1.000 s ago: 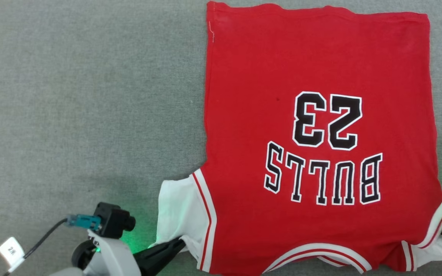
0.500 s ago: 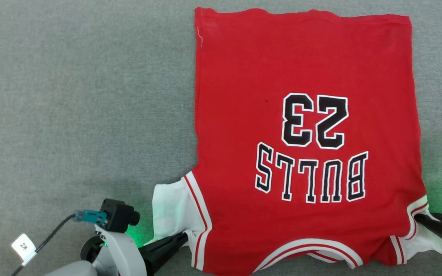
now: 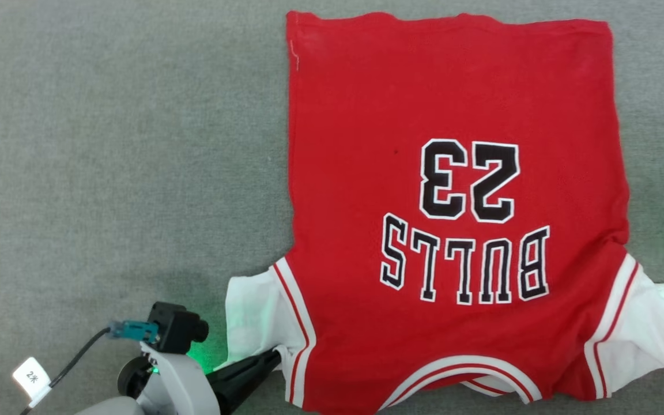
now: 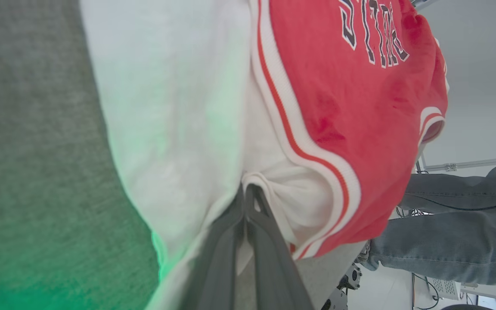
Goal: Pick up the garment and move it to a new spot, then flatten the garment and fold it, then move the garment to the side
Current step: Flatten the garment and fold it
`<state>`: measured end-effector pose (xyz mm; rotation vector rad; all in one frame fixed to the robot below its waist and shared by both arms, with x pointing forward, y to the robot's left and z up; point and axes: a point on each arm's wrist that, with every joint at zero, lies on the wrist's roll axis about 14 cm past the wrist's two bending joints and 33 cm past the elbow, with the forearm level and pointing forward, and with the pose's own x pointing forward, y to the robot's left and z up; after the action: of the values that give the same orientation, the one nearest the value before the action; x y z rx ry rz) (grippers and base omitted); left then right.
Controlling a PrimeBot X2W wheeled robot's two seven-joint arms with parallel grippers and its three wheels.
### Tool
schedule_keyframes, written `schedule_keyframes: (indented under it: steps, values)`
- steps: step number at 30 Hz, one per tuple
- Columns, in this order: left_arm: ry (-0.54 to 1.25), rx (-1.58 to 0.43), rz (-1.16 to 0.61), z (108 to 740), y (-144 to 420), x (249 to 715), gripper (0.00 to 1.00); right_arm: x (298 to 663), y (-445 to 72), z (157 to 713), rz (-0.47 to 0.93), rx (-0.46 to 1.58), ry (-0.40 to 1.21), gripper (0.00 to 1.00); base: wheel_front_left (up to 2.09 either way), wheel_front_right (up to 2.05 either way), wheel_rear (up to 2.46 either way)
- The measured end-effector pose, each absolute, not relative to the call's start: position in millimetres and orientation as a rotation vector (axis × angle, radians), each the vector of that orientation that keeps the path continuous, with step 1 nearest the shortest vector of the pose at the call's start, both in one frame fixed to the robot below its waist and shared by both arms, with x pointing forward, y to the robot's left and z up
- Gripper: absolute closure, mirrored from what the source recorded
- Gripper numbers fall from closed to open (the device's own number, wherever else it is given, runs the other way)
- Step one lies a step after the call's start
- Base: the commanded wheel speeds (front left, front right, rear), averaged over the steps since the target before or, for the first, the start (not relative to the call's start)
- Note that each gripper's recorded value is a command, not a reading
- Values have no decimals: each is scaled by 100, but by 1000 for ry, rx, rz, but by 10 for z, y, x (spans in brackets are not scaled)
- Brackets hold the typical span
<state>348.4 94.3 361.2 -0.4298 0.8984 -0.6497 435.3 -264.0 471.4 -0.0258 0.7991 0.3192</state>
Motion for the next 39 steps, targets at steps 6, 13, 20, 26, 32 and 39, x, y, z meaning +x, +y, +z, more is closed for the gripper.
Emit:
schedule_keyframes:
  steps: [6, 13, 20, 26, 32, 39]
  values:
    - [877, -419, -668, 3654, 905, 3543, 100, 5045, -2752, 5243, 271, -55, 640, 0, 0, 0, 0]
    - [868, -443, -674, 3616, 879, 3630, 100, 5864, -2637, 5075, 204, -74, 647, 0, 0, 0, 0]
    - [874, -474, -666, 3507, 889, 3677, 100, 6179, -2495, 4311, 171, -67, 888, 0, 0, 0, 0]
    - [873, -494, -653, 3464, 902, 3704, 100, 6228, -2419, 3858, 169, -84, 1009, 0, 0, 0, 0]
    - [868, -505, -641, 3442, 904, 3724, 100, 6262, -2437, 3718, 160, -104, 1037, 0, 0, 0, 0]
    - [815, -524, -618, 3485, 908, 3802, 100, 6288, -2426, 3767, 153, -77, 991, 100, 0, 0, 0]
